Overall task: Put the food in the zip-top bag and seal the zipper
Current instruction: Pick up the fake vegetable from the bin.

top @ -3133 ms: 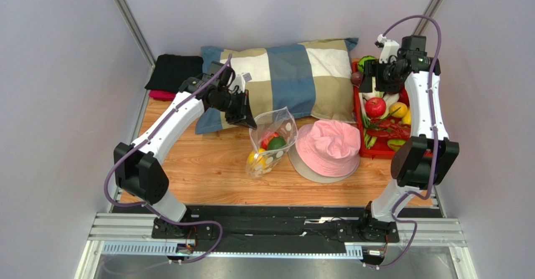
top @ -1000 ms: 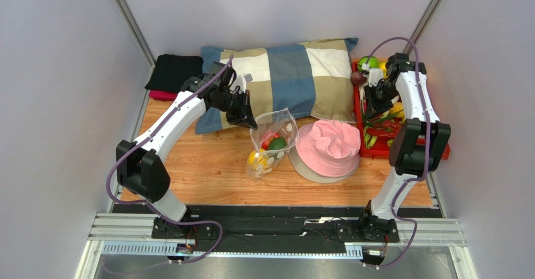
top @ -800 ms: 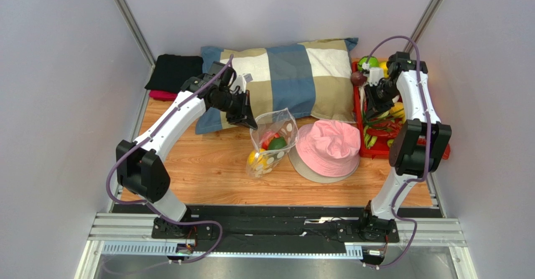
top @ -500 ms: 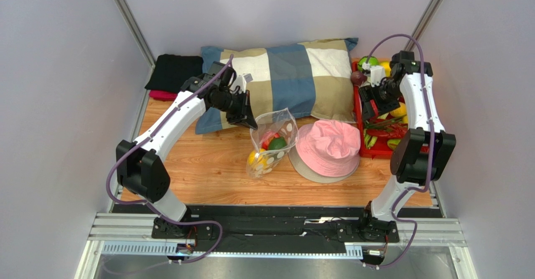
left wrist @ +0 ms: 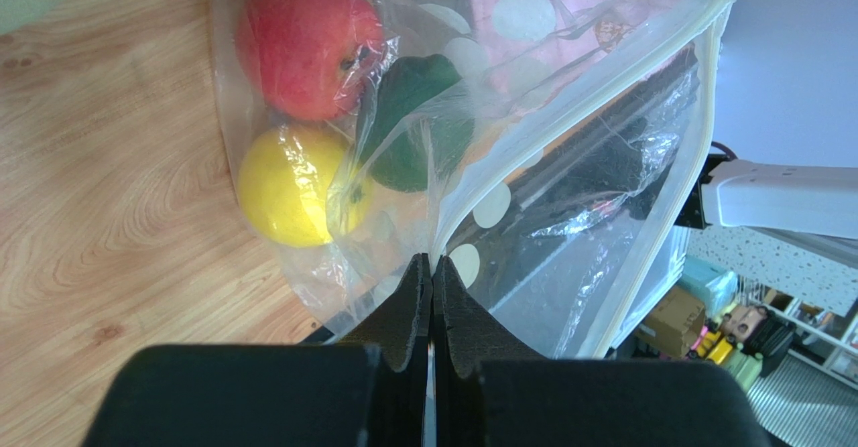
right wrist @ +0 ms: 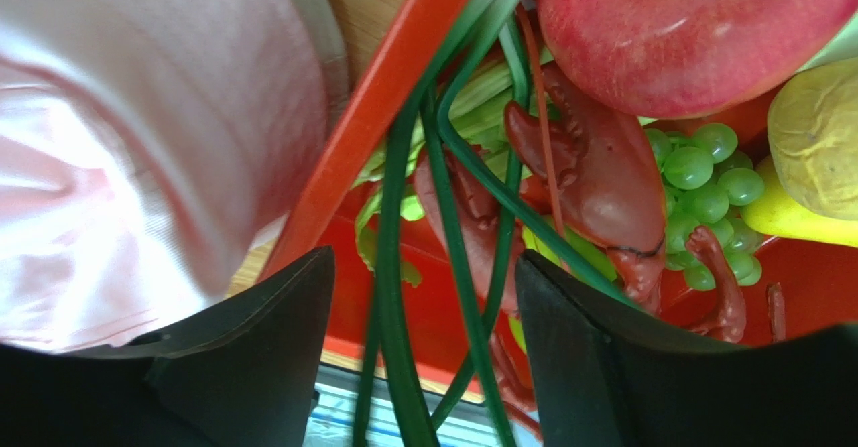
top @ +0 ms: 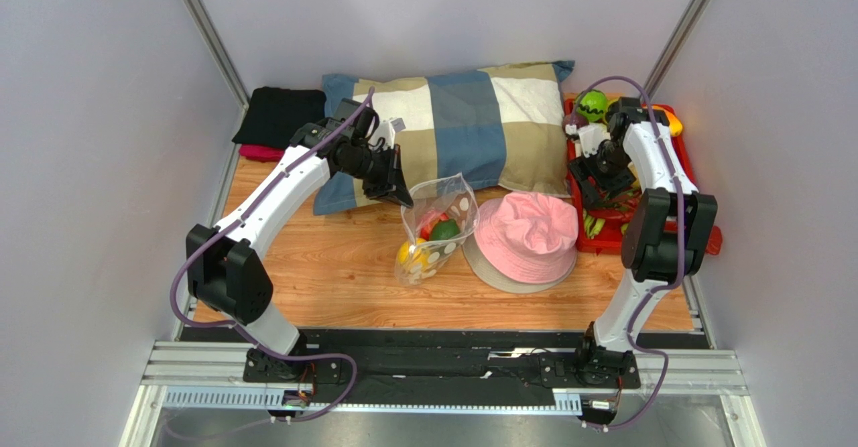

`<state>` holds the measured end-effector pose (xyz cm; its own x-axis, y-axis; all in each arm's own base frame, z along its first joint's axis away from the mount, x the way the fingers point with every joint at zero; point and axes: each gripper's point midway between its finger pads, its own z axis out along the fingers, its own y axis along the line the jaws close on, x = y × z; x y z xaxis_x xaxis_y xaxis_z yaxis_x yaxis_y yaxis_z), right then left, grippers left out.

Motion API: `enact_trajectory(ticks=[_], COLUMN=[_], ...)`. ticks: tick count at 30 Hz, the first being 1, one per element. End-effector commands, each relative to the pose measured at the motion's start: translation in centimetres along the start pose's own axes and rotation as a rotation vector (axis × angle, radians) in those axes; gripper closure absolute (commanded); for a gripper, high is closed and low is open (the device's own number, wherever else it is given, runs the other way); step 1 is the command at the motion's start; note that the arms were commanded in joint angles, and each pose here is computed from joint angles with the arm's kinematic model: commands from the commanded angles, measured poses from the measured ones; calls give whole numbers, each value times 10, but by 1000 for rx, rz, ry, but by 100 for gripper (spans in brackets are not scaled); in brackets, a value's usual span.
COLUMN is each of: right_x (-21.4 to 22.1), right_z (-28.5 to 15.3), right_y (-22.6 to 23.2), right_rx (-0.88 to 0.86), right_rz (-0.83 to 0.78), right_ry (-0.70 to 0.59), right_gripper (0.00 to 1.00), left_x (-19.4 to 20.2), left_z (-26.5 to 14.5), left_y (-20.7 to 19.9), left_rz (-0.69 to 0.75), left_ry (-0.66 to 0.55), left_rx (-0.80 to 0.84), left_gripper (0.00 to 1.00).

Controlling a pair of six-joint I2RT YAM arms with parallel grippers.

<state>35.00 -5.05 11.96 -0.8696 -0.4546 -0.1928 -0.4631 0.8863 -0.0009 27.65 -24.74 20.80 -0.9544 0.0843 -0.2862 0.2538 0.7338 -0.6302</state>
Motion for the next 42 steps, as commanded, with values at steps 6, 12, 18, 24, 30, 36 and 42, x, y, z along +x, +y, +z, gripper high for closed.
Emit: enact_trajectory(ticks=[6,12,18,24,30,36,42], right_x=[0,-16,-23,-22,-27,-41,-57], right_z=[4,-29,-64,-88,-118,-168,-226], right_y=[-12,-3,22,41,52,87,130], right_rx=[48,20,-54,-119,-144,-242,-363], right_rz=[-54,-66,-48,-19,-10,-3,-44], right_ry=[12,-79,-167,-204,-292,-473,-694], right_gripper=[84,100,100,100,100,100,100], left_x=[-7,-7,-7,-5,-4,-3,-2], left_z=[-3,-4,-5,-5,-6,-7,-7], left_y=[-9,-9,-10,-10,-11,-13,-13], left_rz=[27,29,27,30,30,32,41], left_ry=[-18,-18,-19,-17,-16,-13,-12], left_rx=[29,32,37,37,40,52,56], left_gripper=[100,100,100,100,100,100,100])
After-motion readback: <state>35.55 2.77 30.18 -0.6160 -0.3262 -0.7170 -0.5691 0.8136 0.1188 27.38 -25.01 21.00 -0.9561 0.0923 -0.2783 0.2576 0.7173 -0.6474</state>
